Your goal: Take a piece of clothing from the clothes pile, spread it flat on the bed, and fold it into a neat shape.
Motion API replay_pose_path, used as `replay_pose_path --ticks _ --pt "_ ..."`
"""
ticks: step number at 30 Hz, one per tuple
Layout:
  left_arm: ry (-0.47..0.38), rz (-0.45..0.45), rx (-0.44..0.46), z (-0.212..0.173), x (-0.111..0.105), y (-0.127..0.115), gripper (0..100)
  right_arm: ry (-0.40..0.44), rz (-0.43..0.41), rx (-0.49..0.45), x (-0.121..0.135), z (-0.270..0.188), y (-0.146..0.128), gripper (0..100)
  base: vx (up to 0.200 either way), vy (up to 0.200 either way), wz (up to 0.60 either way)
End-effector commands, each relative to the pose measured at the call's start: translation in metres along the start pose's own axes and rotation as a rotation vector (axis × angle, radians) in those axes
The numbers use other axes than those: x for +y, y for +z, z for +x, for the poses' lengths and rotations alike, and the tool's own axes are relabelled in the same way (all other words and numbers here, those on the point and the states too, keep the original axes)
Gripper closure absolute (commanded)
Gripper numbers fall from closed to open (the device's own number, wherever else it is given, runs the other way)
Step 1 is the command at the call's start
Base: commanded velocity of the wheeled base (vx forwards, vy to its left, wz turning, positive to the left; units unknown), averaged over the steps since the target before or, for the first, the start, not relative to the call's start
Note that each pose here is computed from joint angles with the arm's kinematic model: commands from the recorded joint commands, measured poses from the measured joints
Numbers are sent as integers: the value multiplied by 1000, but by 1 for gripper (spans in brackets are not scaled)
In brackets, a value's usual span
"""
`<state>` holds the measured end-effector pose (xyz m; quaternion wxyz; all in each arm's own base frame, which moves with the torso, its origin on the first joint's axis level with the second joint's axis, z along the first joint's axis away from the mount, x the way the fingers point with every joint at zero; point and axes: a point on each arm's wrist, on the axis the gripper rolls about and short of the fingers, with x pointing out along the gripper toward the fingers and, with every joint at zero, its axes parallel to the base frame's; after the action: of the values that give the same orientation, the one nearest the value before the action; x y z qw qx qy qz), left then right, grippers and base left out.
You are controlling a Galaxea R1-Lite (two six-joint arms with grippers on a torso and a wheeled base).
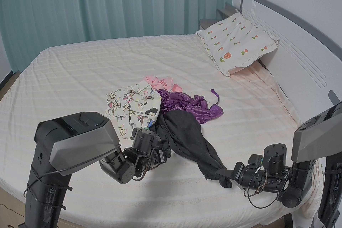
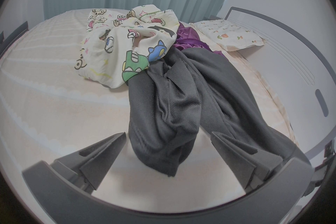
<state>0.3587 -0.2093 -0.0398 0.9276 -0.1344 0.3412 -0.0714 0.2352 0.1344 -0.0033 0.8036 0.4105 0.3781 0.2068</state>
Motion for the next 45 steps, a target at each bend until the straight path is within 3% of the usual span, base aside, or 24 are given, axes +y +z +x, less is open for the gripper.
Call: replay_pose_path --ticks 1,9,10,16,17,18,21,25,26,27,28,29,31,34,35,40,42,45 --pt "29 4 -2 20 -2 -4 0 13 -5 -8 2 0 1 100 0 0 0" --pt "85 15 22 27 -8 3 0 13 -7 -10 2 0 1 100 0 0 0" --pt "85 13 17 27 -8 4 100 12 -5 -10 2 0 1 100 0 0 0" --pt "111 -27 32 23 -1 0 100 12 -5 -10 2 -1 1 100 0 0 0" --pt "104 -87 13 14 -2 7 100 9 -12 -8 2 -1 0 100 0 0 0" --pt "104 -87 13 14 -2 7 100 9 -12 -8 2 -1 0 100 0 0 0" --pt "47 -249 -50 -29 -7 39 100 29 -43 -20 9 -7 1 100 0 0 0" --pt "-38 -320 -124 -88 -9 63 100 114 -105 -184 44 -33 14 100 0 0 0" --pt "-38 -320 -124 -88 -9 63 100 114 -105 -184 44 -33 14 100 0 0 0" --pt "-118 -336 -198 -120 -10 71 100 167 -128 -250 60 -47 21 100 0 0 0" --pt "-118 -336 -198 -120 -10 71 100 167 -128 -250 60 -47 21 100 0 0 0" --pt "-213 -355 -319 -152 -12 85 100 229 -163 -309 75 -63 27 100 0 0 0" --pt "-254 -336 -413 -173 -12 96 100 276 -199 -368 87 -77 32 100 0 0 0" --pt "-243 -325 -494 -192 -12 105 100 329 -215 -429 98 -92 40 100 0 0 0" --pt "-244 -343 -543 -207 -11 111 100 384 -243 -479 111 -97 49 100 0 0 0" --pt "-271 -371 -587 -237 -4 112 100 501 -327 -609 144 -115 63 100 0 0 0" --pt "-267 -379 -592 -241 -2 110 100 506 -333 -611 144 -121 59 100 0 0 0" --pt "-251 -426 -592 -253 4 97 100 477 -321 -553 124 -146 36 100 0 0 0"
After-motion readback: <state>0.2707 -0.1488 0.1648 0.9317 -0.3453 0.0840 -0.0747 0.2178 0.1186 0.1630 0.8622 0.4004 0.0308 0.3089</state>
